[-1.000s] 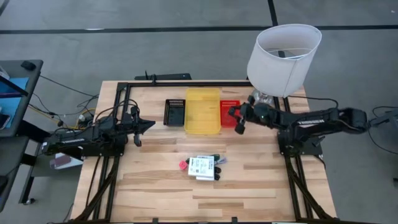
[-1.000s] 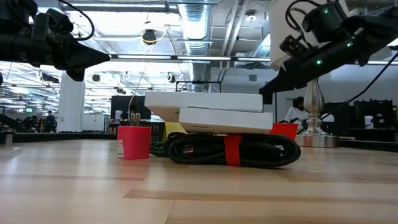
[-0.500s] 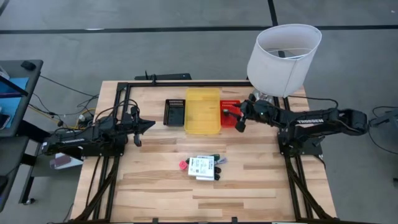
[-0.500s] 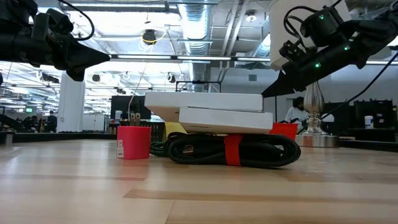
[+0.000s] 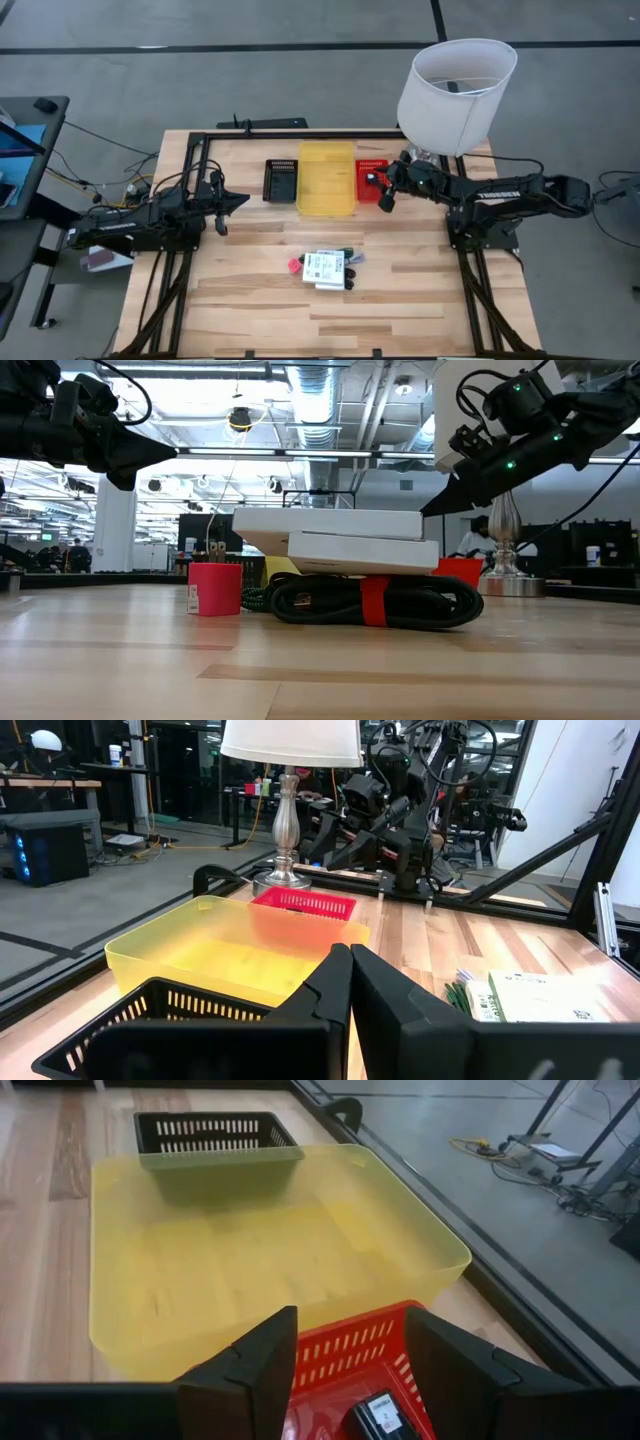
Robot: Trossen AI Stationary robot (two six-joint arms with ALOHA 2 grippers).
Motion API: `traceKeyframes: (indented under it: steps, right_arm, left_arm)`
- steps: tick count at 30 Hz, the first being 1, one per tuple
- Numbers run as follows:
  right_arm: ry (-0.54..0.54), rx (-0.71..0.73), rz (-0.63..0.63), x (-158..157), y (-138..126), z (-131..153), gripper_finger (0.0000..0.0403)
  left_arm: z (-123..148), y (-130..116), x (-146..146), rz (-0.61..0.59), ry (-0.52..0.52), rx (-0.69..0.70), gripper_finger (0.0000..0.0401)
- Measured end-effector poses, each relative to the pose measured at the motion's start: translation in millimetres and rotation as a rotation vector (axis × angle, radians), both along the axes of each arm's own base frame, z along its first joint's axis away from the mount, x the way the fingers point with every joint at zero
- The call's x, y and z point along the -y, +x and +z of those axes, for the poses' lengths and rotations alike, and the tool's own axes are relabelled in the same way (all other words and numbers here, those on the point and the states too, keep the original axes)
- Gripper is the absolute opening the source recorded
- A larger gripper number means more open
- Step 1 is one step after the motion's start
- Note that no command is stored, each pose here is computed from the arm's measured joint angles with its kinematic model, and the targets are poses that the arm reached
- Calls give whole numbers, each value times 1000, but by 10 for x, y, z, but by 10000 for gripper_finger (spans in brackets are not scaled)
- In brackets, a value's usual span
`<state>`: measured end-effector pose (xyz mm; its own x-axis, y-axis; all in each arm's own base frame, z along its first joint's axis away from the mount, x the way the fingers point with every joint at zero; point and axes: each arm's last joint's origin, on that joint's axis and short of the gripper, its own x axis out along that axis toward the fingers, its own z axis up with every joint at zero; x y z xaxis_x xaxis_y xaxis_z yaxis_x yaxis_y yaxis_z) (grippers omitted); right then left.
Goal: Pick and place items into bin
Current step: Put the pink charger adapter into the red bin
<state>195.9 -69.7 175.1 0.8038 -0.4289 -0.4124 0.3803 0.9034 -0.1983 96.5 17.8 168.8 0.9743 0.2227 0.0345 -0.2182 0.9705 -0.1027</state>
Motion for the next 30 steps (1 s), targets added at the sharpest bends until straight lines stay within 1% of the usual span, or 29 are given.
traceKeyframes:
  steps: [9, 15, 21, 27, 30]
  right_arm:
    - [4, 2, -2, -1, 0, 0, 176]
    - [71, 31, -15, -41, 12, -5, 174]
    - [112, -34, 71, -251, 36, -68, 178]
    - [215, -105, 137, -508, 25, -150, 174]
    - [274, -165, 155, -632, -10, -207, 172]
  left_arm:
    - [0, 0, 0, 0, 0, 0, 0]
    - [-1, 0, 0, 0, 0, -1, 0]
    - [-1, 0, 0, 0, 0, 0, 0]
    - [-1, 0, 0, 0, 0, -1, 0]
    - [0, 0, 0, 0, 0, 0, 0]
